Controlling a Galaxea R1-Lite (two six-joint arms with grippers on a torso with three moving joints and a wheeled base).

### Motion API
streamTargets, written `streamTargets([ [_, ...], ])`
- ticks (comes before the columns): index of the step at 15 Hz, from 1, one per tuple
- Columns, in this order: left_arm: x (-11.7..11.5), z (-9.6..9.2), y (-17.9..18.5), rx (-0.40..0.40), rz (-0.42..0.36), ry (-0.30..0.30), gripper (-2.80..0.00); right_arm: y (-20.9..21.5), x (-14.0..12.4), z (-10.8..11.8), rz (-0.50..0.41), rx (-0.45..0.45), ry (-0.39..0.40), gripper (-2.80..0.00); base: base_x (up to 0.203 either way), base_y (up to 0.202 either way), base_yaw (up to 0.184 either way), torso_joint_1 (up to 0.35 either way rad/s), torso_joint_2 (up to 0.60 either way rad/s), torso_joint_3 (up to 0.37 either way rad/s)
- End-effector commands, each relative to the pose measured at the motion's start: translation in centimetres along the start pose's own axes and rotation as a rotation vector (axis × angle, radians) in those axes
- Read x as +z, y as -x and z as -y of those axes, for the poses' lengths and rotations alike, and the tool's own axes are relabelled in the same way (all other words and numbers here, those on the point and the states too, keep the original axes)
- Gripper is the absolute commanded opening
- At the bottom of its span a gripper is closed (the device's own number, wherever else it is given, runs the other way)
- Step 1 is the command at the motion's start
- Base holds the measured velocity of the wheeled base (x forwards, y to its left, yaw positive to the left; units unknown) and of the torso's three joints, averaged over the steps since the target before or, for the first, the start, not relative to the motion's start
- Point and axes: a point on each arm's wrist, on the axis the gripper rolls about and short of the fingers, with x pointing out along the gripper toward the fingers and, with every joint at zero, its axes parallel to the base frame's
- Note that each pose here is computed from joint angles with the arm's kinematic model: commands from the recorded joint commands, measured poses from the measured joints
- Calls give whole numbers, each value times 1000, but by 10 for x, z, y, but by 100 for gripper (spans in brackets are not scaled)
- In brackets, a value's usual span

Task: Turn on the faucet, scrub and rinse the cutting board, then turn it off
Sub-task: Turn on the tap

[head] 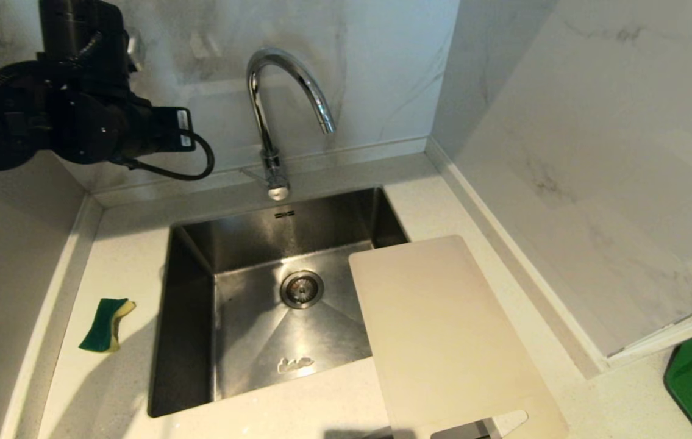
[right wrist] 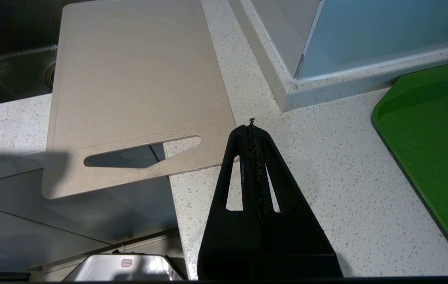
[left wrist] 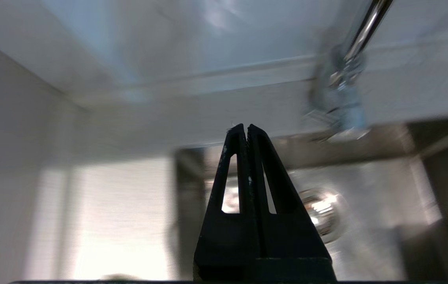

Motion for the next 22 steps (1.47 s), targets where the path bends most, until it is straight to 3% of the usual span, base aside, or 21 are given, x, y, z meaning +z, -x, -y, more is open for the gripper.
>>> streamTargets([
  [1, -30, 26, -40, 14, -62, 72, -280, 0, 0, 0, 1, 1, 0, -280, 0, 0, 0, 0, 0, 0],
  [3, -36, 34, -52, 16, -64, 133, -280, 0, 0, 0, 1, 1, 0, -280, 0, 0, 0, 0, 0, 0],
  [7, -55, 46, -72, -11, -70, 196, -280, 0, 0, 0, 0, 2, 1, -280, 0, 0, 0, 0, 0, 0],
  [8, -56, 48, -75, -14, -58, 205, 0, 0, 0, 0, 0, 1, 1, -280, 0, 0, 0, 0, 0, 0],
  [12, -52, 56, -84, -37, 67, 293, 0, 0, 0, 0, 0, 1, 1, -280, 0, 0, 0, 0, 0, 0],
  [15, -60, 63, -89, -45, 78, 326, 0, 0, 0, 0, 0, 2, 0, -280, 0, 0, 0, 0, 0, 0],
  [16, -62, 68, -90, -50, 108, 364, 0, 0, 0, 0, 1, 1, 1, -280, 0, 0, 0, 0, 0, 0],
  [22, -86, 86, -105, 110, 223, 447, 0, 0, 0, 0, 2, 2, 0, -280, 0, 0, 0, 0, 0, 0],
])
